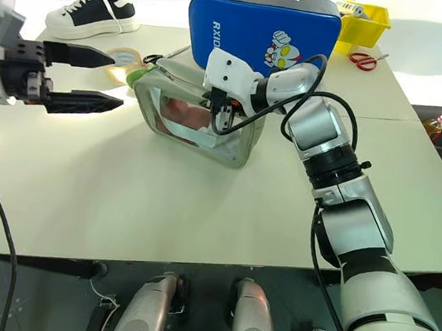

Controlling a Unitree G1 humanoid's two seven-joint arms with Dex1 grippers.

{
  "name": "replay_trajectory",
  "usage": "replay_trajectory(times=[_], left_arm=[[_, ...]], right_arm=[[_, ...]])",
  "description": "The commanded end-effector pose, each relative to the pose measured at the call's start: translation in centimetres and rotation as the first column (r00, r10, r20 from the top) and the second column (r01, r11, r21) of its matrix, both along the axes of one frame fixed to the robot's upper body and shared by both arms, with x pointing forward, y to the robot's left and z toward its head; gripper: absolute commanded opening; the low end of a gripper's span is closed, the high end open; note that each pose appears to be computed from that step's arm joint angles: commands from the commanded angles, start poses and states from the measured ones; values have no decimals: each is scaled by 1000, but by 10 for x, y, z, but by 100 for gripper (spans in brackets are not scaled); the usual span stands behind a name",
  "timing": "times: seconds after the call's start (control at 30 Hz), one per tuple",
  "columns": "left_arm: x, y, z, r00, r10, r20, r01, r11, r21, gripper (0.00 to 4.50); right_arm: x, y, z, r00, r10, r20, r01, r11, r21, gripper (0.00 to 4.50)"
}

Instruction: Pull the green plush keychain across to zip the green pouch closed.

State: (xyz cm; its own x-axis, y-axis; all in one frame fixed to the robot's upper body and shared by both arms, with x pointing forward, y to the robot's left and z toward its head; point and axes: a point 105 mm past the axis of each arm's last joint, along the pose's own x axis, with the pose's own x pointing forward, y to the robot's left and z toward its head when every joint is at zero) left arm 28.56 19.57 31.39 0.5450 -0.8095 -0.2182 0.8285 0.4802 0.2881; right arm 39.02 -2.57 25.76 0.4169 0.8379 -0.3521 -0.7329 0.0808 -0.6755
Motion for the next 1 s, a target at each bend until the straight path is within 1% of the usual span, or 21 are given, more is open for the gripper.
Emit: replay_trajectory(times=[0.03,0.13,0.23,0.33,0.4,0.47,0.57,0.63,0.67,0.73,0.8,0.9,1.0], left_arm=[[-6,18,11,998,56,37,-57,998,6,450],[-10,21,13,997,71,40,-71,997,2,450],[-12,21,11,996,77,37,-77,997,1,450],[-12,19,5,996,79,29,-80,997,5,450],[-12,19,1,996,81,23,-82,997,6,450],[-12,19,-1,996,84,21,-84,996,7,450],[-11,20,0,996,88,21,-88,996,5,450],[-9,20,0,996,87,20,-88,996,4,450],[-8,20,-1,996,86,19,-87,996,3,450],[-8,20,-2,996,85,17,-85,996,3,450],[-5,26,-3,994,109,13,-109,994,-7,450],[0,40,-5,987,163,2,-163,986,-26,450],[6,56,-12,975,222,-21,-223,973,-62,450]], right_arm=[[-1,8,42,976,68,206,-75,997,27,5],[-2,9,38,974,103,201,-114,993,43,5],[-2,9,20,981,114,154,-118,993,21,5],[-12,7,-7,983,156,94,-151,987,-51,5],[-19,5,-19,987,159,22,-158,986,-59,5],[-26,6,-21,988,147,-52,-149,988,-28,5],[-28,9,-9,987,118,-107,-115,993,39,5],[-28,9,-1,987,103,-124,-95,993,71,80],[-27,9,1,989,93,-116,-84,993,78,105],[-24,5,6,993,67,-96,-59,995,84,211],[-23,-7,15,996,41,-81,-33,995,99,306],[-26,-25,27,997,10,-74,-1,993,115,306],[-36,-44,29,996,-16,-88,26,994,109,306]])
